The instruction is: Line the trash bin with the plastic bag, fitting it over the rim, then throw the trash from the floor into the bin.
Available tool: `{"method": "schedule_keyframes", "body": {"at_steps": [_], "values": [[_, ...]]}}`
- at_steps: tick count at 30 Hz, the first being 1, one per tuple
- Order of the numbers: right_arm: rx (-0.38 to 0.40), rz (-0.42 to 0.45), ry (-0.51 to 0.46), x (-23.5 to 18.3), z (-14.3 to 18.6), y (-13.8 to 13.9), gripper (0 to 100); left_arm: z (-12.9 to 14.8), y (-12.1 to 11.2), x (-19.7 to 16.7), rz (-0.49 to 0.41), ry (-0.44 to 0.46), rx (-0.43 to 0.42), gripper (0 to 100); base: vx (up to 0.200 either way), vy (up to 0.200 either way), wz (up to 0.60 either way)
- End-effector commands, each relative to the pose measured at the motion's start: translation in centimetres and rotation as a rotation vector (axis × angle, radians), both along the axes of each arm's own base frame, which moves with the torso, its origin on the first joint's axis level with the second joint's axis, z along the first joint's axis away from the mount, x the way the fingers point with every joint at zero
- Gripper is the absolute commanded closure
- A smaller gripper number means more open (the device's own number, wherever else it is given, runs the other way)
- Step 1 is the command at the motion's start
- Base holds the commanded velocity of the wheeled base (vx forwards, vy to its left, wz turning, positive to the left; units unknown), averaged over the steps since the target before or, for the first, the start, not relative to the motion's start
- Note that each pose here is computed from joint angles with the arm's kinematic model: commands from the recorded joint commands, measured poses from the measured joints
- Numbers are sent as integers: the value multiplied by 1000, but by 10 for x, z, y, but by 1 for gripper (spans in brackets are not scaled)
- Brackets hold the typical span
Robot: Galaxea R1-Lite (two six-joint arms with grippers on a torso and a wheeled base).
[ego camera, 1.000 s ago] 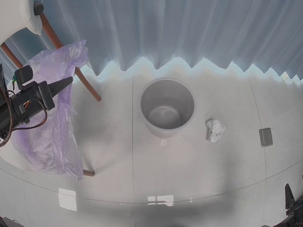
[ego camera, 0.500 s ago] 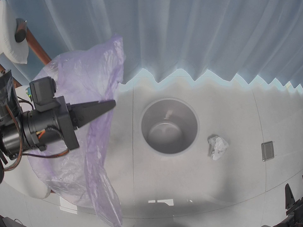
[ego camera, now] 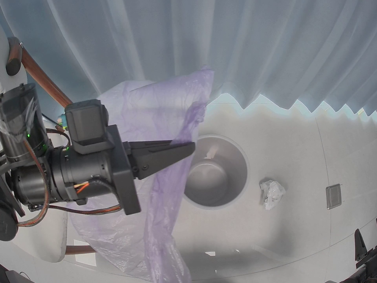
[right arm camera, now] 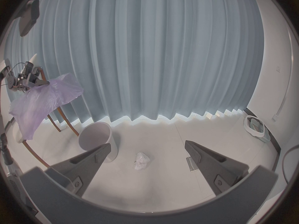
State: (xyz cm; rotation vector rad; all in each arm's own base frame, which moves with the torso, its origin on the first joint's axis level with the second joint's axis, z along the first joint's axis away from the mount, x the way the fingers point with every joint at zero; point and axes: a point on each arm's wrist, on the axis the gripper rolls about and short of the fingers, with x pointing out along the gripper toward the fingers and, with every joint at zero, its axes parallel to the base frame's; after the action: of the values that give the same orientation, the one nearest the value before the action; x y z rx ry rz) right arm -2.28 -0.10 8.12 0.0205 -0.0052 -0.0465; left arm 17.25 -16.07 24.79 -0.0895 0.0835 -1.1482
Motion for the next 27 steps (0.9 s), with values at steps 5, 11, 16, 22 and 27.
{"method": "schedule_keyframes", "body": {"at_steps": [5, 11, 16, 22, 27], "values": [[1, 1, 0, 0, -5, 0, 0, 5, -37, 36, -21, -28, -22, 100, 0, 0, 0], [1, 1, 0, 0, -5, 0, 0, 14, -49, 53, -9, -65, -60, 100, 0, 0, 0], [0, 1, 0, 0, -5, 0, 0, 7, -50, 57, -1, -54, -42, 100, 0, 0, 0], [0, 1, 0, 0, -5, 0, 0, 2, -50, 68, 20, -56, -44, 100, 0, 0, 0], [0, 1, 0, 0, -5, 0, 0, -4, -51, 68, 19, -41, -31, 100, 0, 0, 0]]}}
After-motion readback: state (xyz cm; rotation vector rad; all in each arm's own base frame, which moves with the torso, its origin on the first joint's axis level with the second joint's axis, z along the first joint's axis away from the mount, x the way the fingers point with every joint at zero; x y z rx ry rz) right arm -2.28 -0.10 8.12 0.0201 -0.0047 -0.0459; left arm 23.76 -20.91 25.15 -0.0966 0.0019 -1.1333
